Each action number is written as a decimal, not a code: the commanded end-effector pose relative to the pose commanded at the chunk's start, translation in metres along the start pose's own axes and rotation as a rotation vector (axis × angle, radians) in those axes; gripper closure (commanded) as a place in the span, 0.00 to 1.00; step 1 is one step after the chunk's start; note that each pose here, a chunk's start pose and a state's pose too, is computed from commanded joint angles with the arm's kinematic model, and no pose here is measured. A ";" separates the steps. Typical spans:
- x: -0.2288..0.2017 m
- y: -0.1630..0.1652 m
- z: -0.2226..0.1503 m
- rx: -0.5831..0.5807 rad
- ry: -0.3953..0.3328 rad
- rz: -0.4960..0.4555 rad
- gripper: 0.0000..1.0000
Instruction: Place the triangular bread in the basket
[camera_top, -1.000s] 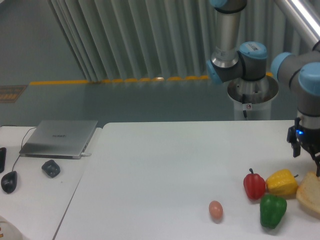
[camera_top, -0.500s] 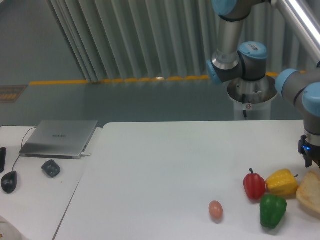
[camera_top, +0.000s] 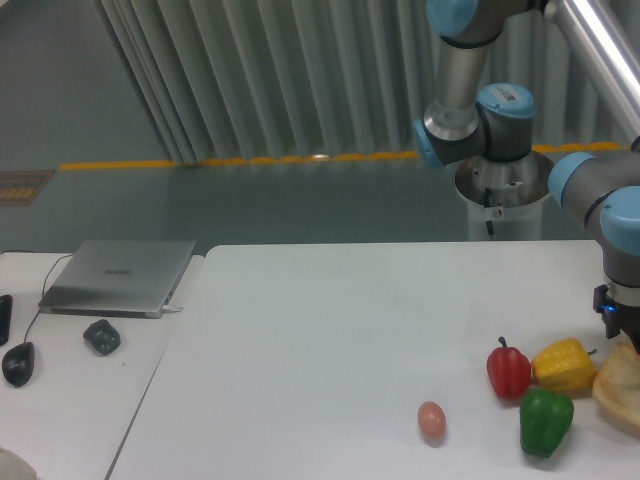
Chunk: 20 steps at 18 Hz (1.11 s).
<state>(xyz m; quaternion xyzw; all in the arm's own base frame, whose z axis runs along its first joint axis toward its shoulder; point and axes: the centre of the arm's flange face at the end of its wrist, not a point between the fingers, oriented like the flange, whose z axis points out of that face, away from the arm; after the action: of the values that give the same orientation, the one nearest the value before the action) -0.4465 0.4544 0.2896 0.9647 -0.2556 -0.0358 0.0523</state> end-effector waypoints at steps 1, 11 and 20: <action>0.000 0.000 0.002 0.000 0.002 -0.001 0.18; -0.006 0.007 0.000 -0.032 -0.009 -0.009 0.85; -0.007 0.011 -0.002 -0.033 -0.012 -0.011 1.00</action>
<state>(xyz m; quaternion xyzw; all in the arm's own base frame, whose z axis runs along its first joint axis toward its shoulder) -0.4575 0.4485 0.2937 0.9648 -0.2502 -0.0459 0.0667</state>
